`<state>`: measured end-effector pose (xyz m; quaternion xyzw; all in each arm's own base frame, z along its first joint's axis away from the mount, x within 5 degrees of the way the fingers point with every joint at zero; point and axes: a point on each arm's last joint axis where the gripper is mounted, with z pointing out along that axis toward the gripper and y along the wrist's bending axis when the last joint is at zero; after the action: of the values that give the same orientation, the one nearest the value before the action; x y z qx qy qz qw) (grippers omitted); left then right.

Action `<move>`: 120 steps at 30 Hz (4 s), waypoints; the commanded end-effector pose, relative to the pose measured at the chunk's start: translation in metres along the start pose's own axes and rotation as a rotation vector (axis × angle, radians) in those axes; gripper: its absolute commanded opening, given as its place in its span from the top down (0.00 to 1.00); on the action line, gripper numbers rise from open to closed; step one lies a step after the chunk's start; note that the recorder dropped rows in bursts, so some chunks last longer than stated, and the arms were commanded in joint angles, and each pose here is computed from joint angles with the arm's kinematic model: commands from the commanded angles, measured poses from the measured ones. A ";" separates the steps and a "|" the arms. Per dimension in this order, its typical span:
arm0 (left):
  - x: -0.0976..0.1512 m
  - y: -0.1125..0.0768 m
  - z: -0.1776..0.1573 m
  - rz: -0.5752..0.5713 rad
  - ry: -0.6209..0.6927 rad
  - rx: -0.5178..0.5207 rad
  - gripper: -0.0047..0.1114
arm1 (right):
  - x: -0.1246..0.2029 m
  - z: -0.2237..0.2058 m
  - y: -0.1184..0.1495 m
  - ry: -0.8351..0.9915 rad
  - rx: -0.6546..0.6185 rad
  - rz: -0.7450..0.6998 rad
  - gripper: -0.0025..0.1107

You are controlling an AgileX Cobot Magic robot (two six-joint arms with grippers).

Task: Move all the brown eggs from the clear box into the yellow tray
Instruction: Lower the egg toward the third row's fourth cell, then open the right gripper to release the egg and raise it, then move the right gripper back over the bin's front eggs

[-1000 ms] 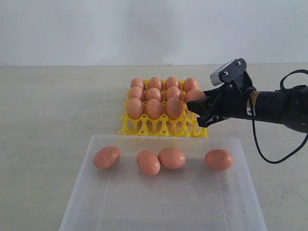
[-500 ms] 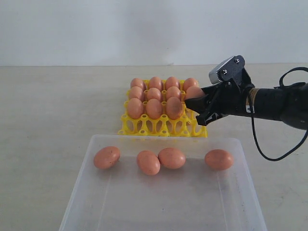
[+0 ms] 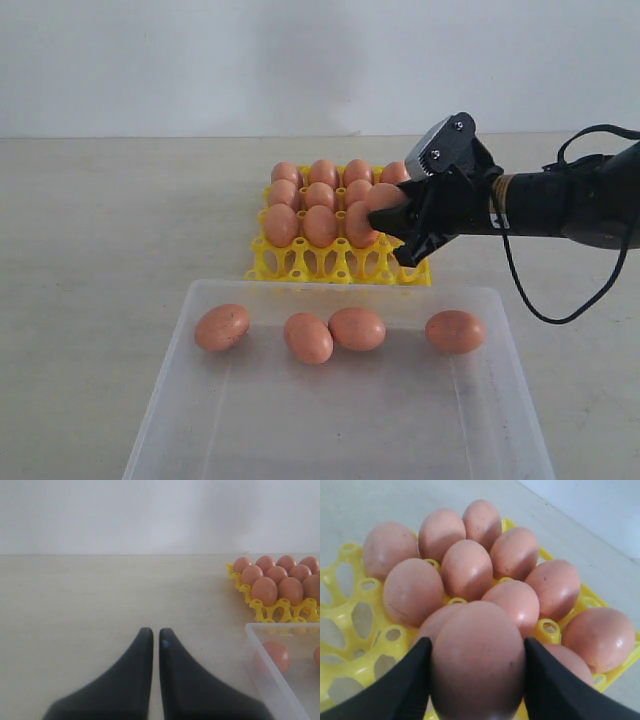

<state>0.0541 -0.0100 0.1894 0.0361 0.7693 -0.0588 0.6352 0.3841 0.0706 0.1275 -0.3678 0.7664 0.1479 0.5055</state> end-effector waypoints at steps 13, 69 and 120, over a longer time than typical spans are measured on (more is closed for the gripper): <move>0.001 0.000 0.000 0.003 0.001 0.009 0.92 | 0.005 0.000 -0.003 0.086 0.035 -0.003 0.98; 0.001 0.000 0.000 0.003 0.001 0.009 0.92 | -0.110 -0.151 -0.030 0.097 0.785 0.454 0.97; 0.001 0.000 0.000 0.003 0.001 0.009 0.92 | -0.156 -0.214 -0.053 0.739 0.473 0.546 0.97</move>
<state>0.0541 -0.0100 0.1894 0.0361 0.7693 -0.0588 0.6352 0.2994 -0.0580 0.4138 0.0606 0.9144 -0.2061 0.3431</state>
